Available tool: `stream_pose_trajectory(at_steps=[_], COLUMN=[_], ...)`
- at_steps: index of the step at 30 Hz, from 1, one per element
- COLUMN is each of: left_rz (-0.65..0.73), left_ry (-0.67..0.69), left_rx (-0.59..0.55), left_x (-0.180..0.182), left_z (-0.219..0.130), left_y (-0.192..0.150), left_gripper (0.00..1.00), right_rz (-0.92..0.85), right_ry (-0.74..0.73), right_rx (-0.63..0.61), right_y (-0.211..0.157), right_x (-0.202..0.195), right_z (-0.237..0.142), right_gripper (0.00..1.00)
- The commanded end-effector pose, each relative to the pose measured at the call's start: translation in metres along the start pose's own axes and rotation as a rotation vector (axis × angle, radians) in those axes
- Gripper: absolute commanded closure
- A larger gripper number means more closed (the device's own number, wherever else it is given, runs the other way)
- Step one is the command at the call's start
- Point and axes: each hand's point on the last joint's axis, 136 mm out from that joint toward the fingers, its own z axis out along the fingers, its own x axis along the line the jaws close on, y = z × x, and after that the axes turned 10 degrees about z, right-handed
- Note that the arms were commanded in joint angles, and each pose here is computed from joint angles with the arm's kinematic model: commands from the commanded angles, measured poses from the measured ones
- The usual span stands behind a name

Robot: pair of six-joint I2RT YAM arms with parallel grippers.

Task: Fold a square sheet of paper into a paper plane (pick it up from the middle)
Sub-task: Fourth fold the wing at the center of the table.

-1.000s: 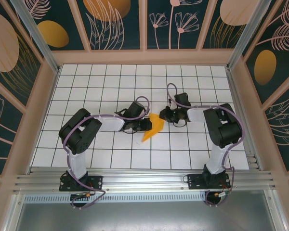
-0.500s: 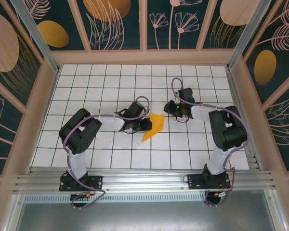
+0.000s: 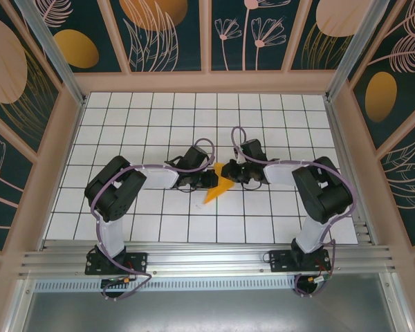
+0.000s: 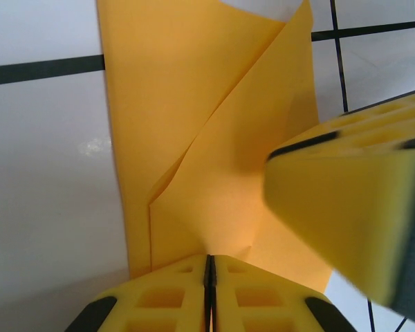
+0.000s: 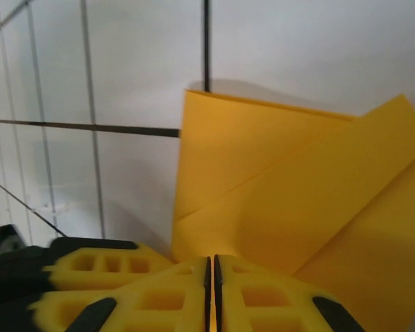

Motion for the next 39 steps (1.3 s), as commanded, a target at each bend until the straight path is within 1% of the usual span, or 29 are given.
stream_pose_trajectory(at_steps=[1,4,6,9,12,15,16,18,26,31,39], left_rz=[-0.038,-0.028,-0.015,0.002,0.004,-0.003,-0.005,-0.020,-0.030,-0.035,-0.043], left_ry=[0.041,-0.002,-0.058,-0.140,-0.196,-0.212,-0.212,-0.200,-0.157,-0.074,-0.038], left_rx=[0.043,0.014,-0.011,-0.029,-0.020,0.002,0.007,0.038,0.114,0.132,0.171], left_x=[0.012,-0.003,-0.018,-0.036,-0.044,-0.044,-0.043,-0.035,-0.019,-0.001,0.010], left_z=[0.001,-0.008,-0.016,-0.024,-0.023,-0.018,-0.017,-0.013,-0.009,-0.009,-0.011], left_y=[-0.013,-0.001,0.009,0.015,0.011,0.006,0.005,-0.008,-0.036,-0.047,-0.065], left_gripper=[0.88,0.84,0.80,0.73,0.72,0.74,0.75,0.78,0.78,0.78,0.79], right_rz=[0.018,0.025,0.024,0.017,0.002,-0.003,-0.003,0.003,0.029,0.038,0.048], right_ry=[0.005,-0.012,-0.022,-0.022,0.001,-0.002,-0.004,-0.014,-0.064,-0.088,-0.112], right_rx=[0.026,0.037,0.044,0.053,0.053,0.047,0.049,0.051,0.062,0.060,0.067], right_y=[-0.002,-0.006,-0.008,-0.010,-0.010,-0.007,-0.008,-0.008,-0.010,-0.009,-0.010], right_x=[-0.001,-0.009,-0.013,-0.014,-0.008,-0.007,-0.007,-0.010,-0.024,-0.029,-0.036], right_z=[0.009,0.012,0.014,0.014,0.011,0.010,0.011,0.012,0.018,0.020,0.024], right_gripper=[0.88,0.88,0.88,0.88,0.88,0.87,0.87,0.87,0.87,0.88,0.88])
